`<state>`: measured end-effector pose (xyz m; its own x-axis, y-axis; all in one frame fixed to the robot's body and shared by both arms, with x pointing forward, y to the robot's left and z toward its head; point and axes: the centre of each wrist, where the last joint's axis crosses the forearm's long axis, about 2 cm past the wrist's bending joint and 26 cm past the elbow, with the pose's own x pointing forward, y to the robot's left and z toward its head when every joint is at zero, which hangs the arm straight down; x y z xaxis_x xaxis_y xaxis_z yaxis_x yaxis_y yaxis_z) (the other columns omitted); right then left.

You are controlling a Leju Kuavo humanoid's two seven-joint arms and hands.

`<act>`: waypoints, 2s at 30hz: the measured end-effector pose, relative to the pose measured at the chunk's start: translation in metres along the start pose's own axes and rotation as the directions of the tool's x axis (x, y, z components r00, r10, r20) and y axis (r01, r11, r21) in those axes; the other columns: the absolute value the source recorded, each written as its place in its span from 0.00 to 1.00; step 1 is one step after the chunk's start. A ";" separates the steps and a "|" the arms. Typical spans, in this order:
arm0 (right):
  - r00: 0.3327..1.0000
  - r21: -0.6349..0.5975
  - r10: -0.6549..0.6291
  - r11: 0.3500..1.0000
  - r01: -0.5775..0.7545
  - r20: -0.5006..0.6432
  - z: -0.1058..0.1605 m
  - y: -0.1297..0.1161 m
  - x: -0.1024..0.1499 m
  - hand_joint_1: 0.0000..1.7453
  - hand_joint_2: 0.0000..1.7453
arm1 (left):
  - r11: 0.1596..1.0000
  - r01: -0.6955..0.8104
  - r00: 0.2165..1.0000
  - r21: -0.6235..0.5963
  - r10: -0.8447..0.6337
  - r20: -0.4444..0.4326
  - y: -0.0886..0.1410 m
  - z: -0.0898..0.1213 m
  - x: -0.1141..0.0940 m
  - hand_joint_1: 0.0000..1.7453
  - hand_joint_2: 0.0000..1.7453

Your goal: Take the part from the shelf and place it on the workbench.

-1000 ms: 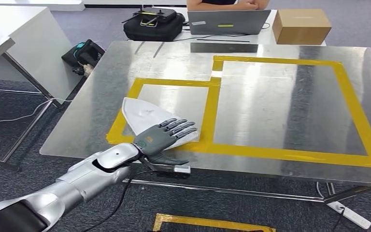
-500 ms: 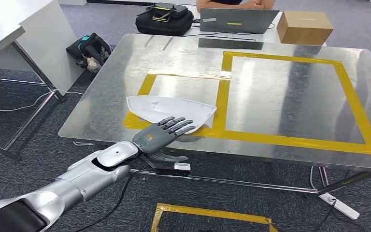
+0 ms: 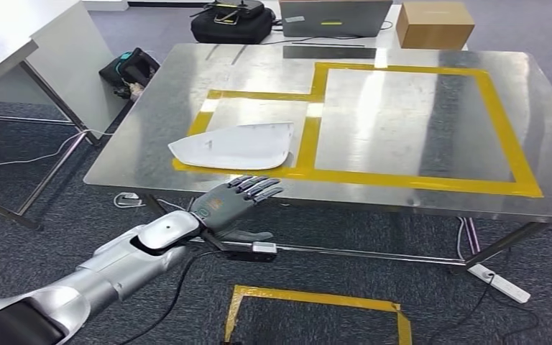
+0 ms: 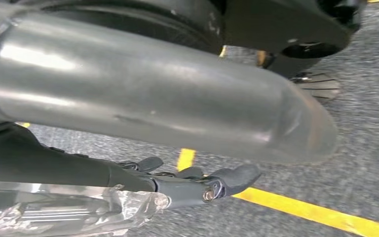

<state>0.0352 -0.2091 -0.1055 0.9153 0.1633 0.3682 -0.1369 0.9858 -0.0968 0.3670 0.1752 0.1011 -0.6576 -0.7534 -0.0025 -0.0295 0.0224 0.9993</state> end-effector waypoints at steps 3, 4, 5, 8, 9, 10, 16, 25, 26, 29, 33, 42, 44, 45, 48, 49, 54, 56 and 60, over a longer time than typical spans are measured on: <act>1.000 -0.003 -0.001 1.000 0.001 -0.002 0.000 -0.001 0.000 0.00 0.00 | 1.000 0.004 1.000 -0.004 -0.004 -0.026 -0.001 0.004 -0.005 0.00 0.00; 1.000 -0.003 -0.001 1.000 0.001 -0.002 0.000 -0.001 0.000 0.00 0.00 | 1.000 0.006 0.999 -0.003 -0.006 -0.037 -0.001 0.005 -0.007 0.00 0.00; 1.000 -0.004 -0.001 1.000 0.001 -0.002 0.000 -0.001 0.000 0.00 0.00 | 1.000 0.008 0.999 -0.002 -0.008 -0.047 -0.001 0.006 -0.010 0.00 0.00; 1.000 -0.004 -0.001 1.000 0.001 -0.005 0.000 -0.001 -0.001 0.00 0.00 | 1.000 0.015 0.997 -0.007 -0.016 -0.070 -0.003 0.011 -0.015 0.00 0.00; 1.000 -0.004 -0.001 1.000 0.001 -0.007 0.000 -0.001 -0.002 0.00 0.00 | 1.000 0.016 0.997 -0.010 -0.017 -0.074 -0.005 0.013 -0.017 0.00 0.00; 1.000 -0.004 -0.001 1.000 0.001 -0.010 0.001 -0.001 -0.003 0.00 0.00 | 1.000 0.017 0.997 -0.014 -0.018 -0.078 -0.006 0.014 -0.017 0.00 0.00; 1.000 -0.012 -0.007 1.000 0.006 -0.014 0.000 -0.002 -0.004 0.00 0.00 | 0.999 -0.008 0.989 -0.039 0.002 -0.146 -0.022 0.034 -0.025 0.00 0.00; 1.000 -0.019 -0.026 0.999 0.026 -0.009 -0.001 -0.007 -0.004 0.00 0.00 | 0.990 -0.122 0.944 -0.069 0.094 -0.316 -0.066 0.096 -0.038 0.00 0.00; 0.999 -0.021 -0.032 0.999 0.032 -0.010 -0.001 -0.007 -0.004 0.00 0.00 | 0.986 -0.154 0.930 -0.059 0.124 -0.346 -0.073 0.106 -0.036 0.00 0.00; 0.999 -0.033 -0.051 0.998 0.050 -0.018 0.000 -0.006 -0.007 0.00 0.00 | 0.965 -0.263 0.863 -0.017 0.227 -0.452 -0.100 0.143 -0.026 0.00 0.00; 0.997 -0.044 -0.071 0.997 0.070 -0.031 0.002 -0.006 -0.012 0.00 0.00 | 0.936 -0.353 0.771 0.006 0.295 -0.564 -0.125 0.187 -0.013 0.00 0.00; 0.991 -0.084 -0.126 0.989 0.122 -0.041 0.002 -0.007 -0.014 0.00 0.00 | 0.797 -0.593 0.398 0.115 0.414 -0.818 -0.161 0.252 0.012 0.00 0.00; 0.990 -0.100 -0.138 0.986 0.133 -0.043 0.003 -0.008 -0.016 0.00 0.00 | 0.769 -0.616 0.290 0.170 0.422 -0.859 -0.169 0.274 0.023 0.00 0.00; 0.989 -0.110 -0.143 0.984 0.138 -0.044 0.003 -0.008 -0.016 0.00 0.00 | 0.761 -0.616 0.231 0.205 0.423 -0.876 -0.173 0.284 0.028 0.00 0.00; 0.987 -0.141 -0.153 0.979 0.145 -0.050 0.003 -0.009 -0.018 0.00 0.00 | 0.753 -0.571 0.021 0.327 0.412 -0.911 -0.181 0.317 0.045 0.00 0.00; 0.987 -0.152 -0.153 0.978 0.144 -0.053 0.004 -0.009 -0.019 0.00 0.00 | 0.753 -0.546 -0.056 0.367 0.405 -0.913 -0.183 0.327 0.051 0.00 0.00; 0.985 -0.189 -0.159 0.971 0.144 -0.068 0.006 -0.006 -0.022 0.00 0.00 | 0.761 -0.447 -0.316 0.470 0.357 -0.879 -0.187 0.360 0.069 0.00 0.00; 0.985 -0.193 -0.161 0.970 0.145 -0.068 0.006 -0.005 -0.022 0.00 0.00 | 0.764 -0.433 -0.371 0.479 0.333 -0.867 -0.188 0.363 0.074 0.00 0.00; 0.984 -0.199 -0.166 0.969 0.149 -0.070 0.006 -0.006 -0.022 0.00 0.00 | 0.770 -0.427 -0.463 0.475 0.266 -0.846 -0.190 0.361 0.091 0.00 0.00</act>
<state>0.0134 -0.2183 -0.1076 0.9496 -0.0053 0.3134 0.0788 0.9717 -0.2225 0.0409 0.3399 -0.1018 0.9331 -0.2014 0.2979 -0.0998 0.6509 0.7526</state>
